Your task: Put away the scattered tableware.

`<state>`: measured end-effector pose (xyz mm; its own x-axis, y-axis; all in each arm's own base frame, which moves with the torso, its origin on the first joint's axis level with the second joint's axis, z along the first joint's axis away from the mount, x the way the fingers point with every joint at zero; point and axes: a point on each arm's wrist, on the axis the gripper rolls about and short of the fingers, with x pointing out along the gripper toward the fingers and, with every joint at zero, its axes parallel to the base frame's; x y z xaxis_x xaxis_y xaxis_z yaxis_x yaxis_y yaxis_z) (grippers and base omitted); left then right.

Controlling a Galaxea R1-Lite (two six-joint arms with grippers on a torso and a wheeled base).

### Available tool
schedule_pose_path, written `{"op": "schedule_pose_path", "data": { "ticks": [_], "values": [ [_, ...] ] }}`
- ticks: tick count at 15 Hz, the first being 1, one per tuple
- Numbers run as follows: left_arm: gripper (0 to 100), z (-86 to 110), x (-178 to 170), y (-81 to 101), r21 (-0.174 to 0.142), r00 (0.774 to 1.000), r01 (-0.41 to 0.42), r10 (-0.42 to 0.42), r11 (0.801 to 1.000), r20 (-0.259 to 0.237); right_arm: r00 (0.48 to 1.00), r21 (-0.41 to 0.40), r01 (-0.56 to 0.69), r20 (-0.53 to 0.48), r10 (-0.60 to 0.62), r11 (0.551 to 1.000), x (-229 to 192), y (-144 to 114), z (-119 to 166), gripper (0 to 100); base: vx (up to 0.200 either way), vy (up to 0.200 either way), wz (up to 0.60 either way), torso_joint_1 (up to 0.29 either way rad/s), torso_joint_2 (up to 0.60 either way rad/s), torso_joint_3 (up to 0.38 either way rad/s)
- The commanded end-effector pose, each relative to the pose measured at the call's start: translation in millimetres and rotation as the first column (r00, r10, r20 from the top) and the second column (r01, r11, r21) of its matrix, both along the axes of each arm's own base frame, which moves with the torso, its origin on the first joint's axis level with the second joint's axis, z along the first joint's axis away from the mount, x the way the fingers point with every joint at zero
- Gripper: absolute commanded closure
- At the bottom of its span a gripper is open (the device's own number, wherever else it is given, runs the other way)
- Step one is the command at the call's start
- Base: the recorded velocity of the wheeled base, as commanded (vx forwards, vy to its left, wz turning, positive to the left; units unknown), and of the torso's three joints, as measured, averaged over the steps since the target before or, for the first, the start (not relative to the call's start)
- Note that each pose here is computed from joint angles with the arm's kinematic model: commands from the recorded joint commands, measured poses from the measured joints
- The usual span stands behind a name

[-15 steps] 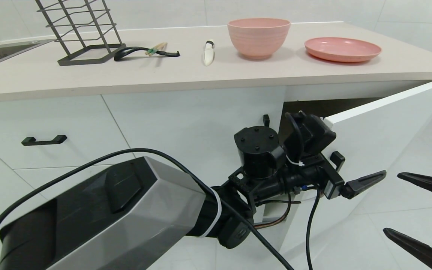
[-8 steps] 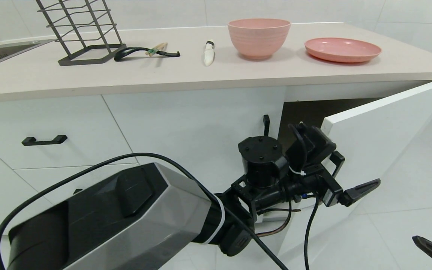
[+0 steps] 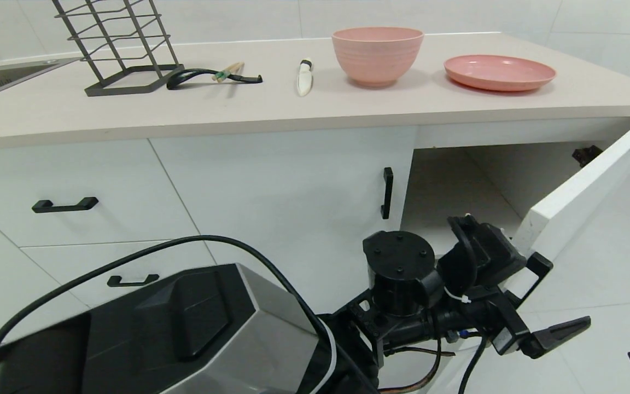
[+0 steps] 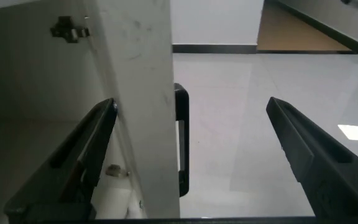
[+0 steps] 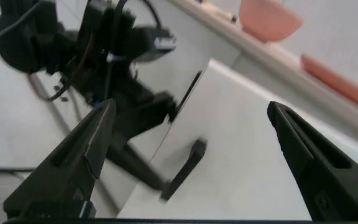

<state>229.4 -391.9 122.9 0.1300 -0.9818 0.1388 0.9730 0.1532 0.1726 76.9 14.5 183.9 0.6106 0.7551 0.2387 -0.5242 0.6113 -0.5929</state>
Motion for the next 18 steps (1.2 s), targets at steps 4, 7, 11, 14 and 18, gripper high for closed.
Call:
{"op": "schedule_pose_path", "data": {
  "ticks": [4,7,11,14,18],
  "values": [
    [0,-1.3,-23,-13.5,0.000,0.998,0.058,-0.058,0.998,0.000,0.987,-0.005,0.003,0.158,-0.002,1.000,-9,0,29,0,0.000,0.000,0.00,0.000,0.00,0.000],
    [0,-3.1,-26,-19.3,-0.005,0.998,0.070,-0.070,0.998,0.003,0.969,-0.008,0.005,0.247,-0.003,1.000,-13,0,49,0,0.000,0.000,0.00,0.000,0.00,0.000],
    [0,-3.1,-29,-29.9,-0.027,0.996,0.087,-0.086,0.996,0.017,0.957,-0.011,0.015,0.289,-0.012,1.000,-20,0,53,0,0.000,0.000,0.00,0.000,0.00,0.000],
    [0,-7.3,-36,-34.9,-0.021,0.994,0.105,-0.105,0.994,0.013,0.953,-0.012,0.022,0.302,-0.018,1.000,-23,0,54,0,0.000,0.000,0.00,0.000,0.00,0.000],
    [0,-10.5,-47,-40.7,-0.015,0.991,0.132,-0.132,0.991,0.010,0.951,-0.012,0.022,0.310,-0.017,1.000,-25,0,55,0,0.000,0.000,0.00,0.000,0.00,0.000]
  ]
}}
